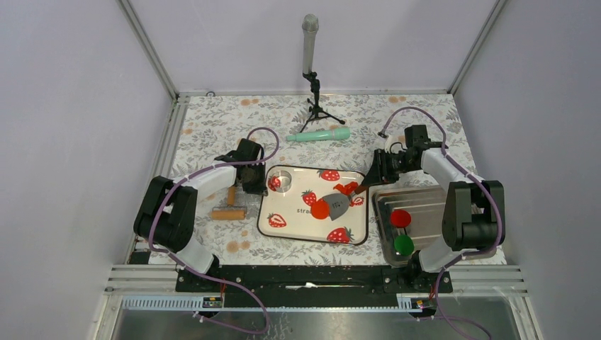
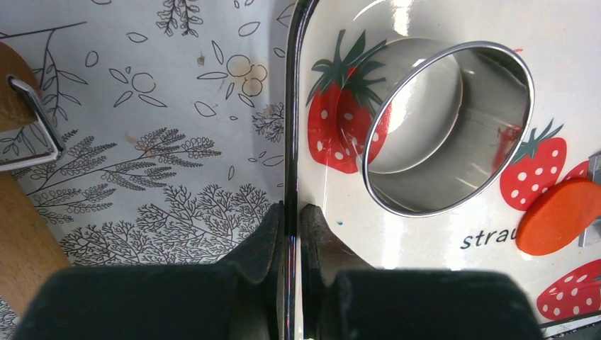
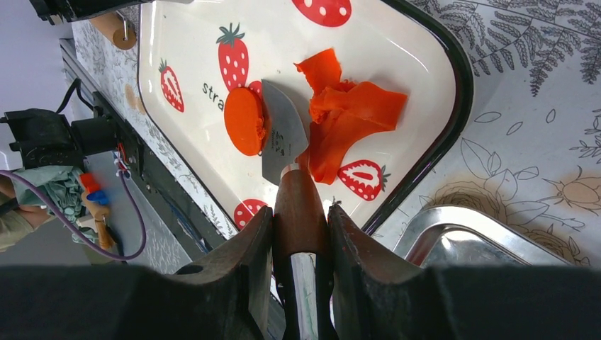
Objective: Roll out the dumpling wrappers from the dough
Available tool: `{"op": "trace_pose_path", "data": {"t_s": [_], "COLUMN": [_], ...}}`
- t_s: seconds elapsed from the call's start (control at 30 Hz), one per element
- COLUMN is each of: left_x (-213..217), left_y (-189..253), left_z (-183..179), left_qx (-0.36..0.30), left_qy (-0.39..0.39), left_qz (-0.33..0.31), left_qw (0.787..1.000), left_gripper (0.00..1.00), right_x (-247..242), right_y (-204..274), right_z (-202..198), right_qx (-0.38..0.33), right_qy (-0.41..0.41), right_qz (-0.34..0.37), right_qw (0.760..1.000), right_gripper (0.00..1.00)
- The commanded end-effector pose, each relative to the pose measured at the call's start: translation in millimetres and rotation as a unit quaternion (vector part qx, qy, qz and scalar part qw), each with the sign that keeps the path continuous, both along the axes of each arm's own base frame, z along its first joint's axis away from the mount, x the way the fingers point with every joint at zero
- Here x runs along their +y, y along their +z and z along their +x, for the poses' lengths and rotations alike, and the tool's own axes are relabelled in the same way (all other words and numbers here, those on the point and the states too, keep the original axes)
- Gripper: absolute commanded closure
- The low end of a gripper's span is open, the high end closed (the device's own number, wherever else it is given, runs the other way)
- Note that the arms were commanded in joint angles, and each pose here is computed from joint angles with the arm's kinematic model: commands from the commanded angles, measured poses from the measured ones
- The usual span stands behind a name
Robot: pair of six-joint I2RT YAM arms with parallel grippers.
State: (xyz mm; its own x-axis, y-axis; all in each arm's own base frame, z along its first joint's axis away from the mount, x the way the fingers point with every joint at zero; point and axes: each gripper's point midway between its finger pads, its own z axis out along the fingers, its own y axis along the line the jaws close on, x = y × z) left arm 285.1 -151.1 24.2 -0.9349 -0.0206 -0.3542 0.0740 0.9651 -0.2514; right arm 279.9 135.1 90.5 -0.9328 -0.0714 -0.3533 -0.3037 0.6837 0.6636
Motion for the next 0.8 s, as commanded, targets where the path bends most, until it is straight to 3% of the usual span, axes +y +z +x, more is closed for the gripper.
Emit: {"op": "trace_pose_path", "data": {"t_s": [0.0, 0.77], "left_x": [9, 6], "left_y": [-1, 0], "left_z": [1, 1], "left_qx": [-0.013, -0.015], "left_qy": [0.005, -0.002], "left_qz": [0.021, 0.01], "left_qw": [1.0, 1.0], "left_gripper": [1.0, 1.0], "right_x": [-3, 19], "right_y": [-15, -23], "right_z": [11, 24], "right_qx": [-0.027, -0.039], "right_qy": [0.01, 0.033], "right_qz": [-0.049, -0.035], "right_qw": [0.998, 0.998], "right_gripper": [1.0, 1.0]}}
